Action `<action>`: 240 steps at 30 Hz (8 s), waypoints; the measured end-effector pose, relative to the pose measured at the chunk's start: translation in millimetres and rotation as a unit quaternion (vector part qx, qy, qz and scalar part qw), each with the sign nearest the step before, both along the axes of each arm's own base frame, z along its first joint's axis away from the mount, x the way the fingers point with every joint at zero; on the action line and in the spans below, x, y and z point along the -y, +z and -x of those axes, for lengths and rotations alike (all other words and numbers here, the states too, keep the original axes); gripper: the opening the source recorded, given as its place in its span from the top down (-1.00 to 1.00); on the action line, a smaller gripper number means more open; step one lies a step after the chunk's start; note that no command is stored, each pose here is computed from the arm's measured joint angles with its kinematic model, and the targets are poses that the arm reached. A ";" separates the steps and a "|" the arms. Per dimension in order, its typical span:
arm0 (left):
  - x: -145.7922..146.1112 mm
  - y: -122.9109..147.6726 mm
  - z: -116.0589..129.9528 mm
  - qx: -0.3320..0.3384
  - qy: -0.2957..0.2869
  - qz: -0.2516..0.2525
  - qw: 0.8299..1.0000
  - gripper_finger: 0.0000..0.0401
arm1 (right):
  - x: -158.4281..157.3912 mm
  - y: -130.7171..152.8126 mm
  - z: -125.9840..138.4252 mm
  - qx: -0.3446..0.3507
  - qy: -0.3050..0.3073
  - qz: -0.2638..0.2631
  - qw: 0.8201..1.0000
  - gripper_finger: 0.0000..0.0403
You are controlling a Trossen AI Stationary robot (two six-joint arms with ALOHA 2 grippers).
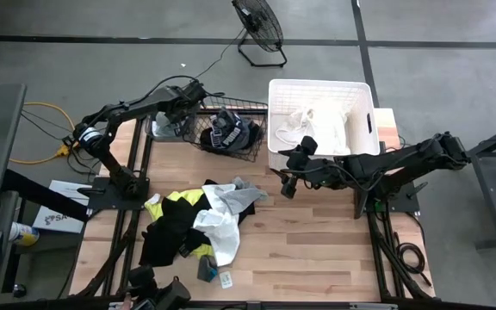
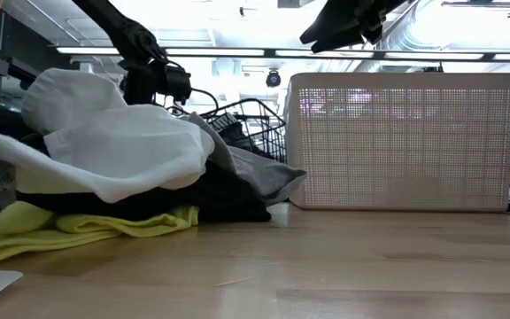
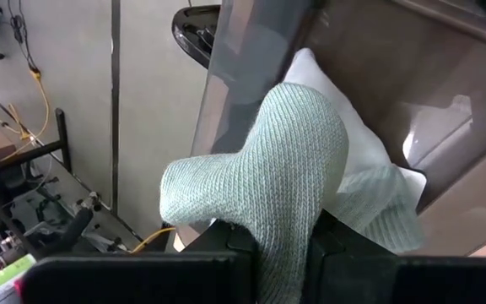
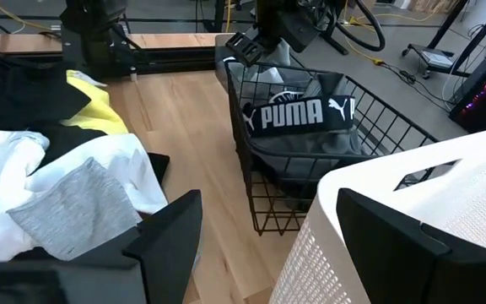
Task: Pick & Place Cloths
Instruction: Put the green sock into the black bin, then put the gray sock into the black bin
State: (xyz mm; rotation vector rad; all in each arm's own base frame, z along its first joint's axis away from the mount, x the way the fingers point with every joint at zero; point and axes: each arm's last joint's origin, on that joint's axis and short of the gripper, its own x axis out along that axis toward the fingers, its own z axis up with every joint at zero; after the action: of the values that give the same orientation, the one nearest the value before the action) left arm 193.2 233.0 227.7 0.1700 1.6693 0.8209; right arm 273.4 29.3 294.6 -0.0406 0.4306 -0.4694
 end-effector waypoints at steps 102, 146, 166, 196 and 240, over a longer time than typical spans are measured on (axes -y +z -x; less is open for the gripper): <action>-45.3 -16.1 34.2 0.247 0.321 0.034 0.913 0.86 | 15.5 -8.2 3.1 -0.035 -0.027 -0.030 0.999 -0.33; -46.9 -30.5 77.9 0.394 0.385 0.157 0.820 0.88 | 11.2 -9.3 1.9 -0.037 0.026 -0.078 0.996 -0.33; -27.1 13.6 84.2 0.440 0.346 0.115 0.820 -0.06 | 8.5 -12.0 2.6 -0.038 0.044 -0.145 0.988 -0.33; 118.0 123.3 57.4 0.582 0.035 0.115 0.804 -0.07 | -19.3 -127.5 -61.7 -0.155 0.021 -0.126 0.980 -0.33; 194.2 125.7 20.4 0.569 -0.073 0.136 0.808 -0.07 | -49.3 -79.2 -40.8 -0.100 0.109 -0.149 0.978 0.98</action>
State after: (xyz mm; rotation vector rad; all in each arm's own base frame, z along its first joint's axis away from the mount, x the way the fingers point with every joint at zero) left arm 172.8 38.8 353.3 -0.3501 0.5852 0.3815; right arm 314.2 78.6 215.4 0.1542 0.6837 -0.1821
